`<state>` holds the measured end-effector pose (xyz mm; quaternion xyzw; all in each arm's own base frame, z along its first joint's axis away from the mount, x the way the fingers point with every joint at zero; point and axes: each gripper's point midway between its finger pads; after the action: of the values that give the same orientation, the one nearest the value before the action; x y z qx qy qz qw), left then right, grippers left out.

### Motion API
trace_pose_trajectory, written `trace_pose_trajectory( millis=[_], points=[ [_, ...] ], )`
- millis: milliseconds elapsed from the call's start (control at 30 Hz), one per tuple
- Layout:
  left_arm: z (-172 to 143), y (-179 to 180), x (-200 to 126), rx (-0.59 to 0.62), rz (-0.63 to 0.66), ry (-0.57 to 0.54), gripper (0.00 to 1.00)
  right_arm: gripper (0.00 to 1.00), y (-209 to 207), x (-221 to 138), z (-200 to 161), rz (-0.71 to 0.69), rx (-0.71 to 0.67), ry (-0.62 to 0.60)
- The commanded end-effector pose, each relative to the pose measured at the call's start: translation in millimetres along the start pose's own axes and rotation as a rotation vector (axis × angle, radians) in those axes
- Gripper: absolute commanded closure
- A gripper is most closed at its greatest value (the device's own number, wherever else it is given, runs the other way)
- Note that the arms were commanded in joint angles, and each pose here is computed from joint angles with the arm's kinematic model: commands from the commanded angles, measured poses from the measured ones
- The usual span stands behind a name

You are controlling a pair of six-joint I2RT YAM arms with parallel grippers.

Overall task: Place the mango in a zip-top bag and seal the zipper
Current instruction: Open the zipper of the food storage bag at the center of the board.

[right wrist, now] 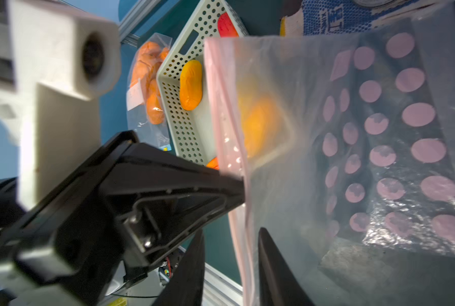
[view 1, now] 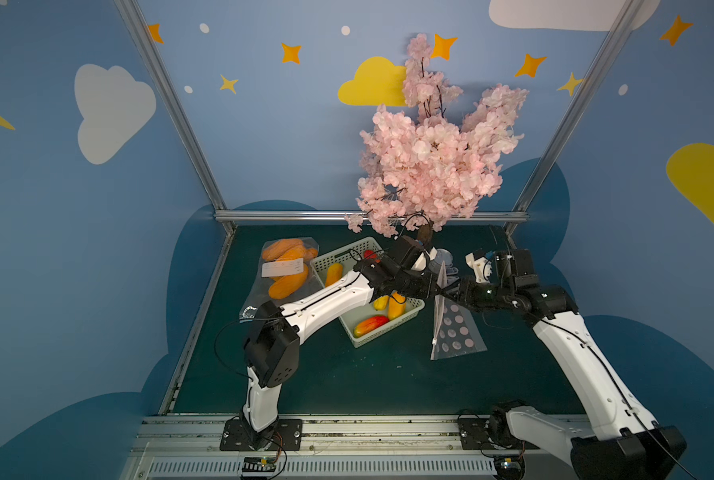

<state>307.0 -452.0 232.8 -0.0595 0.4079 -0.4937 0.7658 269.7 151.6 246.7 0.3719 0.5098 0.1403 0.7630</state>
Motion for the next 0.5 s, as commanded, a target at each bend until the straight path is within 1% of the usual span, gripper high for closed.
trace_pose_trajectory(
  millis=[0, 167, 333, 400, 467],
  points=[
    [10, -11, -20, 0.003, -0.002, -0.038, 0.97, 0.73, -2, -6, 8, -0.050, 0.000, -0.040],
    [13, -13, -21, 0.003, -0.009, -0.040, 0.97, 0.70, -7, 0, 0, -0.068, -0.020, -0.015],
    [14, -16, -23, 0.003, -0.020, -0.039, 0.97, 0.70, 2, 3, 8, -0.064, -0.037, -0.038],
    [13, -17, -23, 0.000, -0.023, -0.038, 0.97, 0.72, 2, 5, 9, -0.089, -0.045, -0.037],
    [15, -17, -25, 0.000, -0.016, -0.046, 0.97, 0.78, -1, 9, 7, -0.120, -0.053, -0.030]
  ],
)
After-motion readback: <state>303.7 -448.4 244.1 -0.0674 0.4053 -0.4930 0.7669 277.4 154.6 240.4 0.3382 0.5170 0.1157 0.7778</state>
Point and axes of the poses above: each gripper's point midway between its finger pads, its own x axis out along the fingers, its own y axis along the line the jaws close on, z = x × y, and after that the axes turned 15 degrees about x, right-handed
